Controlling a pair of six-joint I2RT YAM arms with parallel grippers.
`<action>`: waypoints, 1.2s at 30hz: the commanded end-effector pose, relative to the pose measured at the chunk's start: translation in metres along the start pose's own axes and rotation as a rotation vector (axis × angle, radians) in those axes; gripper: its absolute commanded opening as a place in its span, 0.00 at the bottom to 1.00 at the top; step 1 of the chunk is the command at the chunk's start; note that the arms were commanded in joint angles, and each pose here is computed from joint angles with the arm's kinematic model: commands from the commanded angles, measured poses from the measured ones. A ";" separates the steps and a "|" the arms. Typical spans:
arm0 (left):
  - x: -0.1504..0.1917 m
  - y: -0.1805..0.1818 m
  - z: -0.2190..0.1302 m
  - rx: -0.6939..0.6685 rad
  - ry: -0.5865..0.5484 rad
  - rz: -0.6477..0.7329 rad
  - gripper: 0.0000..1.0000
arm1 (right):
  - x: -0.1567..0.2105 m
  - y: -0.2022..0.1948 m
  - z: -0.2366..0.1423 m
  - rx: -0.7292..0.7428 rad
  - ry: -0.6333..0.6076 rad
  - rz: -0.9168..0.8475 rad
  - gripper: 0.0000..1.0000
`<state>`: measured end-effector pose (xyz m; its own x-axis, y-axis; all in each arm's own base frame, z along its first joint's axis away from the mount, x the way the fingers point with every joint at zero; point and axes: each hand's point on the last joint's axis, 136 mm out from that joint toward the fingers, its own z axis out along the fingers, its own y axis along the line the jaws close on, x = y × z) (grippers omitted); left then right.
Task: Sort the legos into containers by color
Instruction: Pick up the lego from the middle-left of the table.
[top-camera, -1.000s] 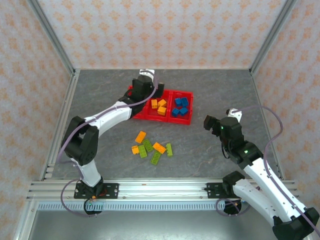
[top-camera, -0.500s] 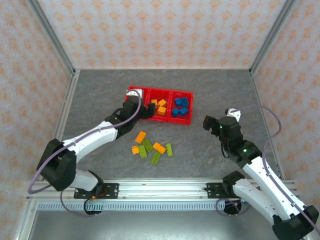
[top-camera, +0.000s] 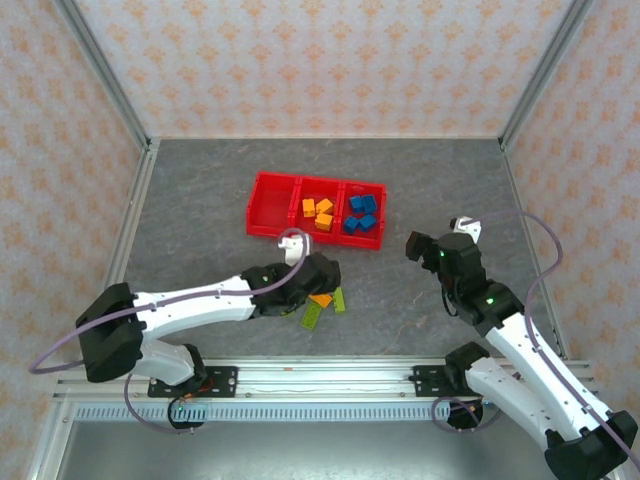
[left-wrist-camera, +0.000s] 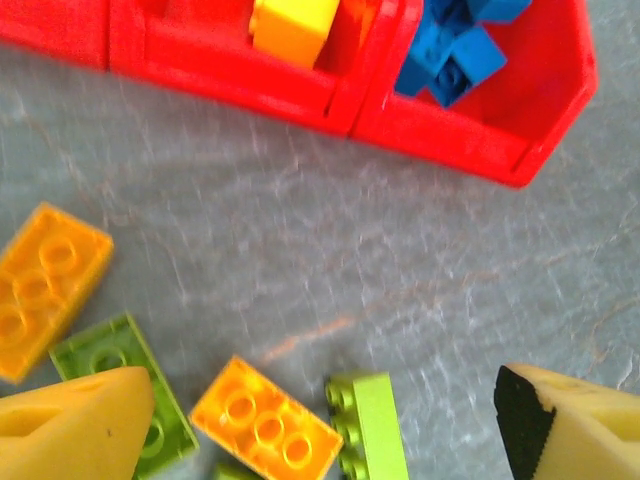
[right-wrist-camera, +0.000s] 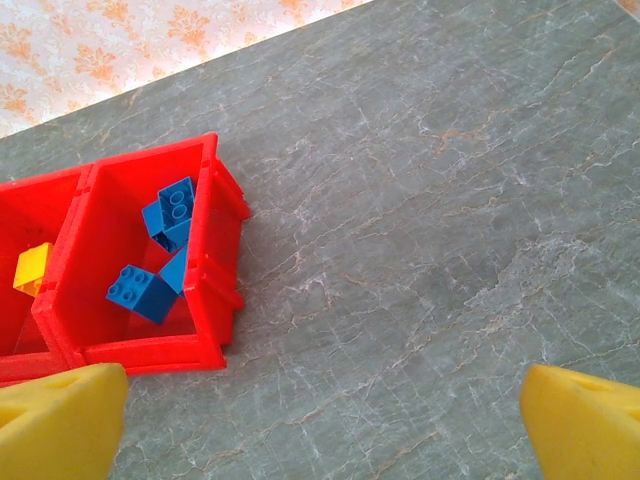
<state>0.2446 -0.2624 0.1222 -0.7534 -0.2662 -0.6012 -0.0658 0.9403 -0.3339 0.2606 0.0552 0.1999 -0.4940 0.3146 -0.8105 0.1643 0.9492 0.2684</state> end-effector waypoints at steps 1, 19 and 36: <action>0.013 0.003 -0.001 -0.086 -0.010 -0.066 0.86 | -0.004 0.002 -0.004 -0.020 -0.023 0.019 1.00; 0.087 -0.046 0.016 0.023 0.159 -0.080 0.67 | -0.014 0.008 -0.017 -0.087 -0.068 0.044 1.00; 0.101 -0.030 0.059 -0.043 0.225 -0.063 0.56 | -0.015 0.007 -0.018 -0.084 -0.077 0.049 1.00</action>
<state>0.2018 -0.3312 0.0340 -0.8716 -0.2798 -0.4026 -0.1399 0.9289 -0.3429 0.2528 0.0581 0.2208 -0.4406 0.3485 -0.8273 0.1109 0.9356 0.3351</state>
